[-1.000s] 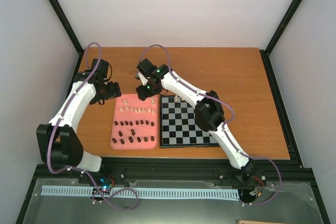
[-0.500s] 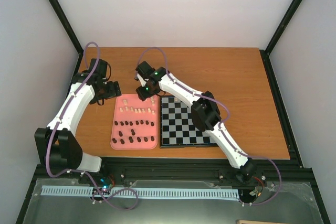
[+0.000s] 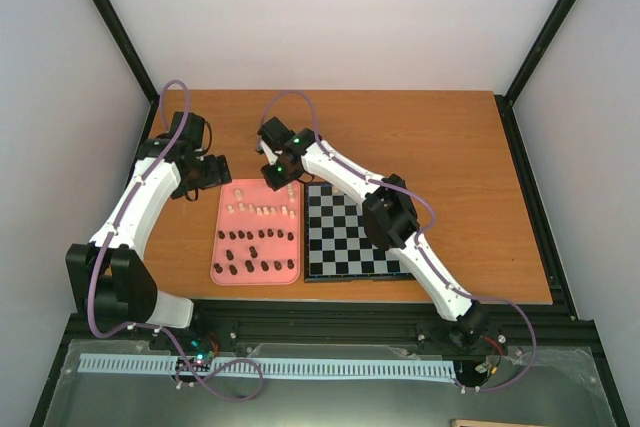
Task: Set up the chess pieces on the board
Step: Pick up the chess piece from the storage box.
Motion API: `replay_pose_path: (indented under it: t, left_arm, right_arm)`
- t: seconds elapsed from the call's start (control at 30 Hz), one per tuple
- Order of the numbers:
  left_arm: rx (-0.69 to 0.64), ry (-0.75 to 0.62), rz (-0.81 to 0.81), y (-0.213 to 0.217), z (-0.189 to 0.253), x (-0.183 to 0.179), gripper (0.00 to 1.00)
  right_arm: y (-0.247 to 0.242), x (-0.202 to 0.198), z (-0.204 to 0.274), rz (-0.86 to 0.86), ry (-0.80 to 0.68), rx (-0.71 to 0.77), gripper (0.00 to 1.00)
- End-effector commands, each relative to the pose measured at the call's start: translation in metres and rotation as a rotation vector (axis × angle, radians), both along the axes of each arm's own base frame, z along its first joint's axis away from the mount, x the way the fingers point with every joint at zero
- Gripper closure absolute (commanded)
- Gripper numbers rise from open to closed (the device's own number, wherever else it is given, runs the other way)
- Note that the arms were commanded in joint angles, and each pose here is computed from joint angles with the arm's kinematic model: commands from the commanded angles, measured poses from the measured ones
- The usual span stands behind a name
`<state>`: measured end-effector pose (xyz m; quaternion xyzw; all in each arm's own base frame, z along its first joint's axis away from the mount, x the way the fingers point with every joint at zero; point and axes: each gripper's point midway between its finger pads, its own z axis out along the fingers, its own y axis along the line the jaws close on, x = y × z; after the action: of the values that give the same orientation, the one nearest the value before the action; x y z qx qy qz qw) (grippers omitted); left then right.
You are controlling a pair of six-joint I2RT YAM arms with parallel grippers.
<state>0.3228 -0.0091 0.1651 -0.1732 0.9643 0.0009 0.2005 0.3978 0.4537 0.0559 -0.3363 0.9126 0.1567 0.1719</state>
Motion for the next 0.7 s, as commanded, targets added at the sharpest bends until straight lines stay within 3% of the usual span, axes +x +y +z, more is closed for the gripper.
replay_pose_path:
  t: [0.0,0.37,0.67]
  left_arm:
    - [-0.001,-0.027,-0.006,0.002,0.005,0.003,0.02]
    - [0.0,-0.031,-0.003,0.002,0.005,0.004,0.02]
    - [-0.001,-0.03,0.0,0.003,0.005,0.005,0.02]
  right_arm:
    - [0.003,0.004,-0.003,0.002,-0.013,-0.004,0.59]
    - [-0.004,0.002,-0.014,0.01,-0.006,-0.046,0.62]
    - [-0.008,0.007,-0.014,0.003,-0.012,-0.05,0.79]
